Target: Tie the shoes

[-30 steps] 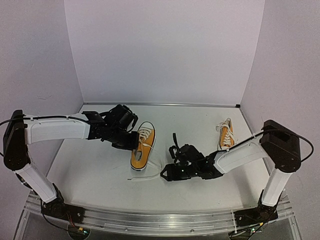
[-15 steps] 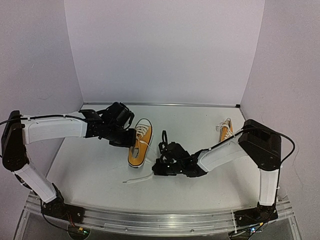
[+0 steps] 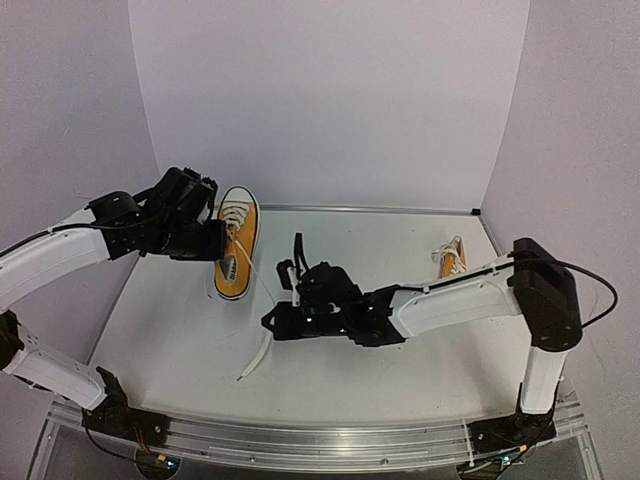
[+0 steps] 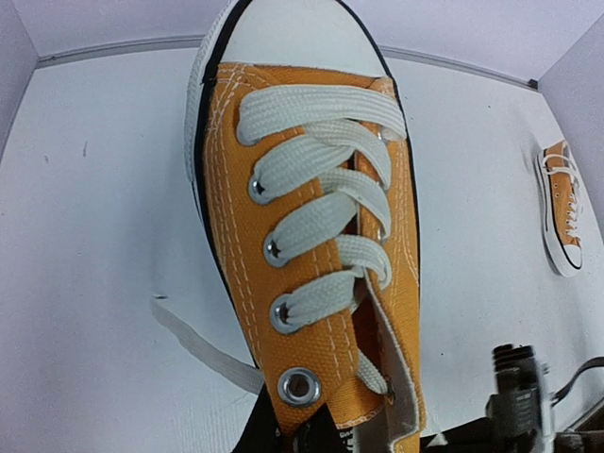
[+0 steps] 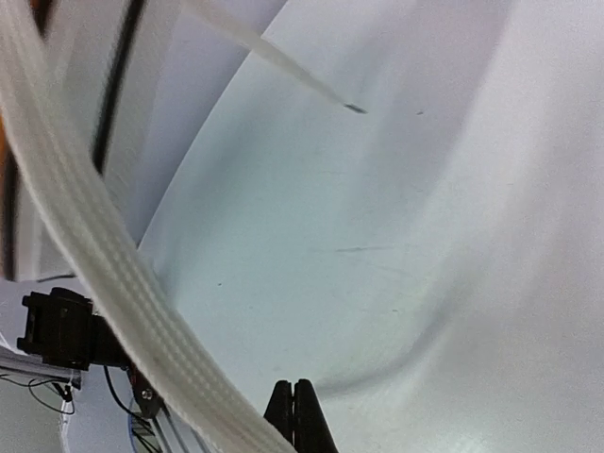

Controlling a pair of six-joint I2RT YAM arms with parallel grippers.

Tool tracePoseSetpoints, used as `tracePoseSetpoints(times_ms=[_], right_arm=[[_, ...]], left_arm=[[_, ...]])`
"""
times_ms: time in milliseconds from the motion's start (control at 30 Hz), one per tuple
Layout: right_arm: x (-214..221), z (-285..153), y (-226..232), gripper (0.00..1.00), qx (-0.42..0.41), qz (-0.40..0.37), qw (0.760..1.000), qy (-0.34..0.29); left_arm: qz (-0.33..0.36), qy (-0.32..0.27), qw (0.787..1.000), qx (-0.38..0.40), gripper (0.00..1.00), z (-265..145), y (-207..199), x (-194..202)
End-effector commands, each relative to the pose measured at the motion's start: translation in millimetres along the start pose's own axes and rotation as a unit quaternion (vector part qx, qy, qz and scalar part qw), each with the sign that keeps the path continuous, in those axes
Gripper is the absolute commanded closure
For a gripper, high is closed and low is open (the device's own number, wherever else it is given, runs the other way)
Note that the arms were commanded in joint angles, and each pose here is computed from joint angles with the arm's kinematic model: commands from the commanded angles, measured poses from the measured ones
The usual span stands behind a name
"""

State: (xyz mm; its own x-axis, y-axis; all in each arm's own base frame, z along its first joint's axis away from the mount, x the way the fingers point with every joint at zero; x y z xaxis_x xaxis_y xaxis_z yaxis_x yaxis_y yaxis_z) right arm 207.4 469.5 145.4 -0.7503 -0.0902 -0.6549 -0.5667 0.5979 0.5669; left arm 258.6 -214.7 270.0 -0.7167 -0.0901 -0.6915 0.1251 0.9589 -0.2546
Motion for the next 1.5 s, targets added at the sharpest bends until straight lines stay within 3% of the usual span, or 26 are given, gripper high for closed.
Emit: tracePoseSetpoints(times_ms=[0, 100, 333, 567, 767, 867, 933, 1033, 1100, 1200, 1333, 1467], right_arm=[[6, -56, -65, 1.0, 0.142, 0.006, 0.99, -0.004], [16, -98, -103, 1.0, 0.212, 0.017, 0.977, -0.004], [7, -168, -137, 1.0, 0.284, 0.02, 0.958, -0.023], [-7, -185, -158, 1.0, 0.318, 0.007, 0.948, -0.013], [-8, -184, -177, 1.0, 0.342, 0.003, 0.939, 0.009], [-3, -181, -187, 1.0, 0.345, 0.011, 0.938, 0.027], [0, -175, -189, 1.0, 0.341, 0.01, 0.939, 0.042], [6, -168, -191, 0.98, 0.337, 0.009, 0.94, 0.061], [10, -165, -194, 0.97, 0.338, 0.009, 0.938, 0.069], [13, -165, -199, 0.94, 0.345, 0.011, 0.936, 0.073], [18, -171, -213, 0.88, 0.364, 0.028, 0.928, 0.078], [26, -180, -227, 0.65, 0.381, 0.045, 0.919, 0.087]], left_arm=[[-0.016, 0.02, 0.996, 0.08, 1.0, 34, -31, 14], [-0.032, 0.041, 0.99, 0.129, 1.0, 57, -49, 32], [-0.041, 0.09, 0.984, 0.151, 1.0, 99, -92, 77], [-0.091, 0.104, 0.979, 0.153, 1.0, 131, -113, 103], [-0.072, 0.109, 0.984, 0.125, 0.99, 150, -116, 112], [-0.055, 0.12, 0.984, 0.116, 0.92, 151, -115, 115], [-0.039, 0.124, 0.986, 0.109, 0.78, 144, -111, 114], [-0.025, 0.112, 0.987, 0.11, 0.47, 126, -103, 105], [-0.022, 0.105, 0.989, 0.102, 0.36, 113, -92, 98], [-0.028, 0.098, 0.992, 0.07, 0.28, 98, -64, 90], [-0.097, 0.092, 0.991, 0.017, 0.26, 89, -4, 86], [-0.139, 0.083, 0.986, -0.034, 0.23, 88, 41, 87]])
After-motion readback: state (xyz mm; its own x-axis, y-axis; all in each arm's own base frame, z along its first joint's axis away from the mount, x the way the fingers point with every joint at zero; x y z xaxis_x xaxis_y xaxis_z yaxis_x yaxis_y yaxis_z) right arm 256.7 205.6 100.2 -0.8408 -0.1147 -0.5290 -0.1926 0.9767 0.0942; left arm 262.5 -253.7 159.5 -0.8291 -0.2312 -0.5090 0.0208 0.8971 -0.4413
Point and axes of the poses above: each gripper's point midway between its finger pads, its own z axis out along the fingers, its own y axis along the line the jaws close on, x = y × z, the point moved 4 cm from there along -z, back along the fingers, and after that the axes turned 4 degrees about -z, right-handed, at the moved point
